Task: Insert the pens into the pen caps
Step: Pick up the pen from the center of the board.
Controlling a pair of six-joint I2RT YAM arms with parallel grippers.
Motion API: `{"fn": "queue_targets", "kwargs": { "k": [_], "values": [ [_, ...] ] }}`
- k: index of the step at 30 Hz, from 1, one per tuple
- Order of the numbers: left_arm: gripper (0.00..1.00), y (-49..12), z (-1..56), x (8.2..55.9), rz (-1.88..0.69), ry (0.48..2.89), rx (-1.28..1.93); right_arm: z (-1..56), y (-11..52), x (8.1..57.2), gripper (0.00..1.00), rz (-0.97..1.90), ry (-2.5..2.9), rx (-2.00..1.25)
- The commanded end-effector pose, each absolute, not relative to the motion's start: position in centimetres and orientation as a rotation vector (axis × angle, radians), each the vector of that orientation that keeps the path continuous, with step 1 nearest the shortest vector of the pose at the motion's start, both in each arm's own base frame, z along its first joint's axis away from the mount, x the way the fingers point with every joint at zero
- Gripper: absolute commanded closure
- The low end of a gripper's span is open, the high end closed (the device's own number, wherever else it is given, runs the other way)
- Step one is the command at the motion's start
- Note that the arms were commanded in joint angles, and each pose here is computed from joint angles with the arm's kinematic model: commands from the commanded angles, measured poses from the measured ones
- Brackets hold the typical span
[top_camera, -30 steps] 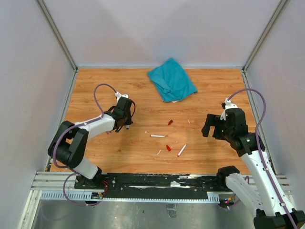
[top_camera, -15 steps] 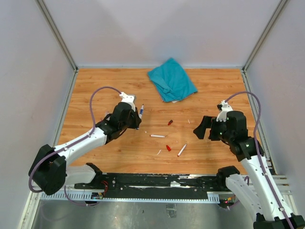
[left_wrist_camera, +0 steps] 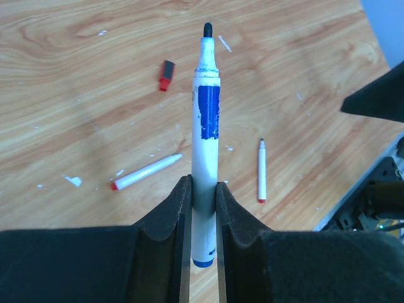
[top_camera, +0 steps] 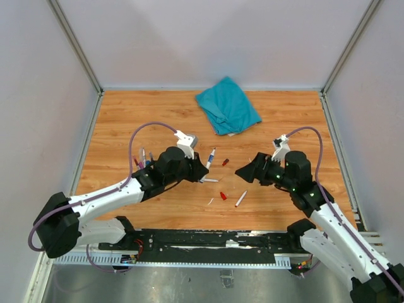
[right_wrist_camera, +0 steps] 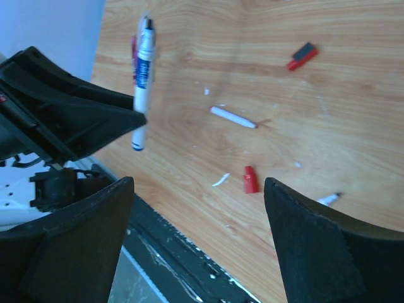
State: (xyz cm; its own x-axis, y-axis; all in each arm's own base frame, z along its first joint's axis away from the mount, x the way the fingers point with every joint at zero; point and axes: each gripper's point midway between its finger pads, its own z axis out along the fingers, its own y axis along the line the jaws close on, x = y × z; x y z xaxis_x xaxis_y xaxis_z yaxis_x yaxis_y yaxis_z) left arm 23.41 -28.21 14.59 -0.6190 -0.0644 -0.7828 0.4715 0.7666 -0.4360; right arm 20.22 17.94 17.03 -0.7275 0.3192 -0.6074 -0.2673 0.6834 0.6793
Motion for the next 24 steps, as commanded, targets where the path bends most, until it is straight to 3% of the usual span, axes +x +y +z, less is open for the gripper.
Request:
{"fn": "queue_targets", "kwargs": {
  "k": [1, 8, 24],
  "values": [
    [1.0, -30.6, 16.5, 22.5, -0.909, 2.041, 0.334, 19.7, 20.9, 21.3, 0.19, 1.114, 2.055, 0.074],
    [0.99, -32.4, 16.5, 21.1, -0.96, 2.037, 0.371, 20.1, 23.7, 21.9, 0.36, 1.187, 2.02, 0.119],
    [1.0, -33.6, 17.2, 20.9, -0.988, 2.012, 0.384, 18.1, 26.9, 21.9, 0.54, 1.208, 2.091, 0.172]
  ]
}}
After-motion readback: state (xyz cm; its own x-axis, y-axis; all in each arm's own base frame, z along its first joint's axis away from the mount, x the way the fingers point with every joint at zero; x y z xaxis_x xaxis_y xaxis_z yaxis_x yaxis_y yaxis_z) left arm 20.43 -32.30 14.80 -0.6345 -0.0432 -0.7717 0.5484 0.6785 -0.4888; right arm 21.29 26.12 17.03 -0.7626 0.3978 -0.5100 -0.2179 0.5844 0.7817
